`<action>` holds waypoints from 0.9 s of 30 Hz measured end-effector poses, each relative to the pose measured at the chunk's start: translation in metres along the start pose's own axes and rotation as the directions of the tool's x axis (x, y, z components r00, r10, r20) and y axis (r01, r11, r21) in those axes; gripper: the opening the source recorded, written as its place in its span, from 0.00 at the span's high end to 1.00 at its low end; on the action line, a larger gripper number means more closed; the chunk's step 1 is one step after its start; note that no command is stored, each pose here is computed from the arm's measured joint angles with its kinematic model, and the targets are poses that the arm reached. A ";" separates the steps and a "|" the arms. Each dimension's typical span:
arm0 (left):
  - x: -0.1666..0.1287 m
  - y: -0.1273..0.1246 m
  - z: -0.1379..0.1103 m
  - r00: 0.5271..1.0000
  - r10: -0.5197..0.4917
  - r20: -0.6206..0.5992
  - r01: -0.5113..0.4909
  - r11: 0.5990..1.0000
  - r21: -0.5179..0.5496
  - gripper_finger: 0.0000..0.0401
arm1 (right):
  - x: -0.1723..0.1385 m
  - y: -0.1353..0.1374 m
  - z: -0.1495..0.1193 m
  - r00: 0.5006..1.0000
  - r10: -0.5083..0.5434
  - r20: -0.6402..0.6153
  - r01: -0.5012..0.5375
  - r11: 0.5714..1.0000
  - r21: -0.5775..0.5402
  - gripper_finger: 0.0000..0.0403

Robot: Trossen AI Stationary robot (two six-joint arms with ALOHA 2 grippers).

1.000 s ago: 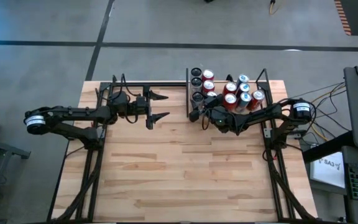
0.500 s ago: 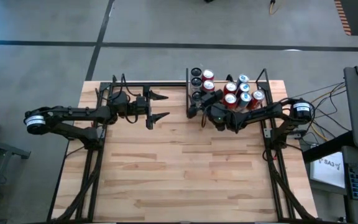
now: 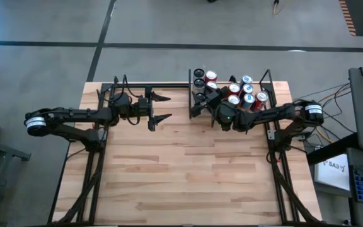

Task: Place canned beverage on shelf
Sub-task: Put the white soda can on the shelf aligned with the other white soda cans

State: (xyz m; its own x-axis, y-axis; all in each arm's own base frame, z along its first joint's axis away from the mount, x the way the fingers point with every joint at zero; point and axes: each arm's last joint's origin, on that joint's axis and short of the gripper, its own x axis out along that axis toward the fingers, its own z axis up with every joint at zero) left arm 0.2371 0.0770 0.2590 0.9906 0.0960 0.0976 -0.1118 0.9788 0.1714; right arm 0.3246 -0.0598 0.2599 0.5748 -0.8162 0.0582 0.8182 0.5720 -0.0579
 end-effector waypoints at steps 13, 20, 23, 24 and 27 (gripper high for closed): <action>0.000 0.000 0.003 1.000 0.003 0.024 -0.002 1.000 -0.025 0.26 | -0.011 0.000 0.054 0.958 0.132 -0.256 -0.151 0.987 -0.058 0.40; 0.006 0.003 0.014 0.999 0.002 0.035 -0.001 0.999 -0.047 0.40 | -0.016 0.002 0.068 0.926 0.175 -0.335 -0.221 0.970 -0.104 0.51; 0.007 0.004 0.017 0.999 0.002 0.042 0.000 0.999 -0.050 0.48 | -0.018 0.001 0.070 0.905 0.244 -0.350 -0.288 0.955 -0.079 0.57; 0.007 0.004 0.018 0.999 0.002 0.039 0.000 0.999 -0.052 0.51 | -0.019 0.001 0.071 0.899 0.264 -0.351 -0.305 0.950 -0.068 0.59; 0.009 0.005 0.022 0.999 0.002 0.041 0.000 0.999 -0.054 0.62 | -0.022 -0.002 0.071 0.884 0.288 -0.368 -0.333 0.941 -0.062 0.67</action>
State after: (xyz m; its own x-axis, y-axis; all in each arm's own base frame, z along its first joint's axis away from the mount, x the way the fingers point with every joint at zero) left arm 0.2435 0.0786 0.2819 0.9862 0.0905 0.1384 -0.1071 0.9873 0.1178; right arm 0.3108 -0.0371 0.3298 0.7386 -0.5864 -0.3325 0.5778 0.8048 -0.1359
